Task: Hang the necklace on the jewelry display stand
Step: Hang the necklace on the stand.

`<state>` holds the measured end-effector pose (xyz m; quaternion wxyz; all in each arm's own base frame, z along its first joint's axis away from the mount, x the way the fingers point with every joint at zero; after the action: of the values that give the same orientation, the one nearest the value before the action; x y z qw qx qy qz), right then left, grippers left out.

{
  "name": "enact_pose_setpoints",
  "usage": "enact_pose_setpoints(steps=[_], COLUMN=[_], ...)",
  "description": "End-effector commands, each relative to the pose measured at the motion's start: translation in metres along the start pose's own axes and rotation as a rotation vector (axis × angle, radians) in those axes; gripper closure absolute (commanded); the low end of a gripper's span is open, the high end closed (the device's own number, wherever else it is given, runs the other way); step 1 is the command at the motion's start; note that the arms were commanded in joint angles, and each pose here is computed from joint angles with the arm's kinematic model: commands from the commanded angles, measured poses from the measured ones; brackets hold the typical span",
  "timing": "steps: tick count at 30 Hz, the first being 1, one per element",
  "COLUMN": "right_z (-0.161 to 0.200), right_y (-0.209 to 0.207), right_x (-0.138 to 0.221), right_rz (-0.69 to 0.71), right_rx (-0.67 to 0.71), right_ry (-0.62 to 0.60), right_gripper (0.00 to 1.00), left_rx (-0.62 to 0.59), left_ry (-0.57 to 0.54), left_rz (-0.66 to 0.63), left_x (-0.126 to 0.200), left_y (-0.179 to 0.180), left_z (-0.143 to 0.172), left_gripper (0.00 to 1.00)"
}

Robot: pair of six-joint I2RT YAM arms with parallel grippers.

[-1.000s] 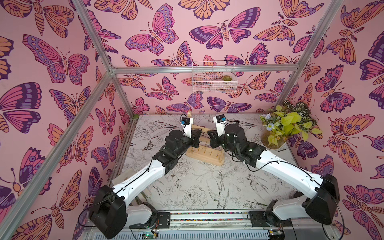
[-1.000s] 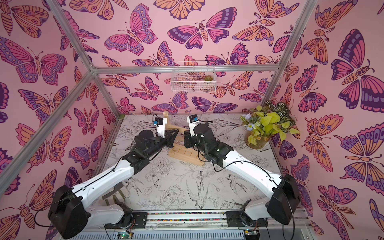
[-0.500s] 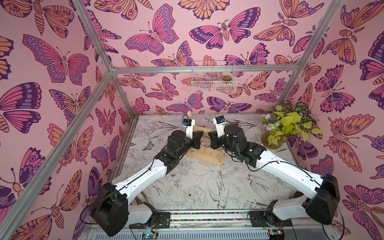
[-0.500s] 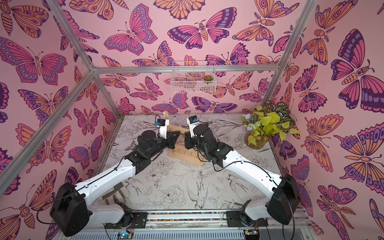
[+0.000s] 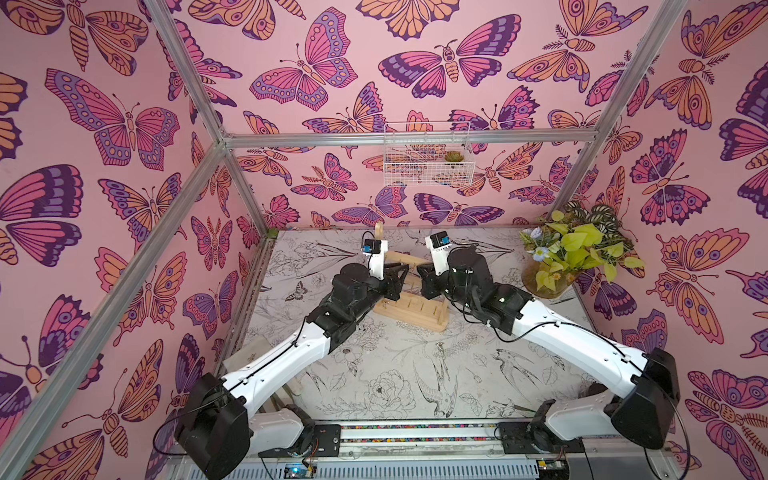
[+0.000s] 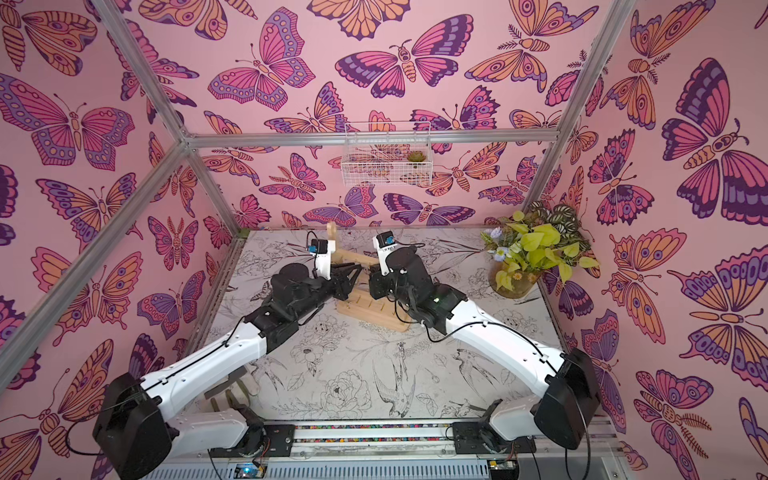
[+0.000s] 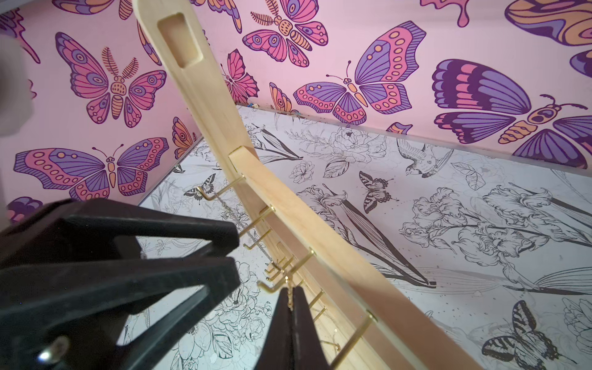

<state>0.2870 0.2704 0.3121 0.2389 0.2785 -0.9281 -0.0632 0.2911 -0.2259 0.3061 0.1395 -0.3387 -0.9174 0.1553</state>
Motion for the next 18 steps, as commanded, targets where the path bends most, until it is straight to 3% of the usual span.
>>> enact_pose_setpoints(steps=[1,7,13,18], right_z=[0.007,0.008,0.007,0.009], right_y=[-0.003,-0.004,-0.004,-0.004], right_x=[0.001,-0.002,-0.002,-0.002], right_rz=[0.042,0.055,0.050,0.053], right_rx=[0.036,0.043,0.047,0.050], right_ry=[0.056,0.070,0.069,0.075], right_gripper=[0.96,0.96,0.96,0.96], left_rx=[0.001,0.016,0.083,0.134], left_ry=[-0.005,0.078,0.186,0.251], left_rz=[0.001,-0.045,-0.189,-0.162], left_x=[0.010,0.021,0.045,0.042], left_y=[-0.006,-0.014,0.011,0.019], left_z=[-0.002,0.009,0.064,0.106], left_gripper=[0.68,0.68,0.66,0.64])
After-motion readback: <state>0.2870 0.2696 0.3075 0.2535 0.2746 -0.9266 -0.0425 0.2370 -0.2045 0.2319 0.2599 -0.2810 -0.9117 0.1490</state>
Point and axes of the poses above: each gripper's point midway between its finger pads, its own x axis back along the fingers, its own y axis along the line the jaws close on, z = x × y, the point moved 6 cm from there along x, back along the fingers, and after that the axes turned 2 degrees about -x, right-handed, at the moved point
